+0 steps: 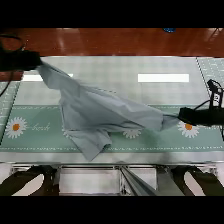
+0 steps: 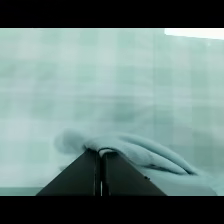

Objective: Fold the shirts.

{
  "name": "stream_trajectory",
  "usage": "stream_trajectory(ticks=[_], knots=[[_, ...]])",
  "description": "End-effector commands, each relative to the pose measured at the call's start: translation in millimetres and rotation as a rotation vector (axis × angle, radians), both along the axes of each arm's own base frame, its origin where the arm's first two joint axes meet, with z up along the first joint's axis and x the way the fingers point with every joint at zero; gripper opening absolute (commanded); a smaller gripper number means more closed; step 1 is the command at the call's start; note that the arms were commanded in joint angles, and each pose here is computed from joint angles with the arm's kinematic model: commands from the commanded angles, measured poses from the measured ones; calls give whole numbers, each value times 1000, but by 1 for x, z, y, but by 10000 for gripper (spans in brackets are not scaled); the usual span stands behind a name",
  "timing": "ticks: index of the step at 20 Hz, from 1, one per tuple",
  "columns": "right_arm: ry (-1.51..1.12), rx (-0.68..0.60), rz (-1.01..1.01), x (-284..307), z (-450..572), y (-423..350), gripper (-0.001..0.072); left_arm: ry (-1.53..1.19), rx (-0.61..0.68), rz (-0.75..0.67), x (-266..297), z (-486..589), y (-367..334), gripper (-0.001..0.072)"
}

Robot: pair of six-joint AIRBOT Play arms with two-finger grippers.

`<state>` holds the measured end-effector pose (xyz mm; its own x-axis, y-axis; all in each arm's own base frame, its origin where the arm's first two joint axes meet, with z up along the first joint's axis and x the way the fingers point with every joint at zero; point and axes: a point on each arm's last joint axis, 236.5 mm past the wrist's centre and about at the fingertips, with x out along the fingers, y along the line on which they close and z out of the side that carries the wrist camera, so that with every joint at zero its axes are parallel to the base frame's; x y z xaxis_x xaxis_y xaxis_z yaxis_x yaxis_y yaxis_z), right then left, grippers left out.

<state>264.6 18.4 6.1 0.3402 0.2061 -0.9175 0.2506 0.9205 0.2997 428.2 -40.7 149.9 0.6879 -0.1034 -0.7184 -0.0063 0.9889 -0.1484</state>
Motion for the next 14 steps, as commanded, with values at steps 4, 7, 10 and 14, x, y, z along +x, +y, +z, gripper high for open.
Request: stream_trajectory(ticks=[4,7,10,14], knots=[[15,246,-202,104,-50,-26,36,222,-249,17,50,-107,-49,174],[-3,284,-172,137,-31,-30,408,313,-206,-2,38,-118,-38,510],[-60,228,-139,141,21,-73,407,435,-51,66,4,-101,44,510],[40,116,-233,66,18,-135,407,423,-214,249,-52,-89,99,510]])
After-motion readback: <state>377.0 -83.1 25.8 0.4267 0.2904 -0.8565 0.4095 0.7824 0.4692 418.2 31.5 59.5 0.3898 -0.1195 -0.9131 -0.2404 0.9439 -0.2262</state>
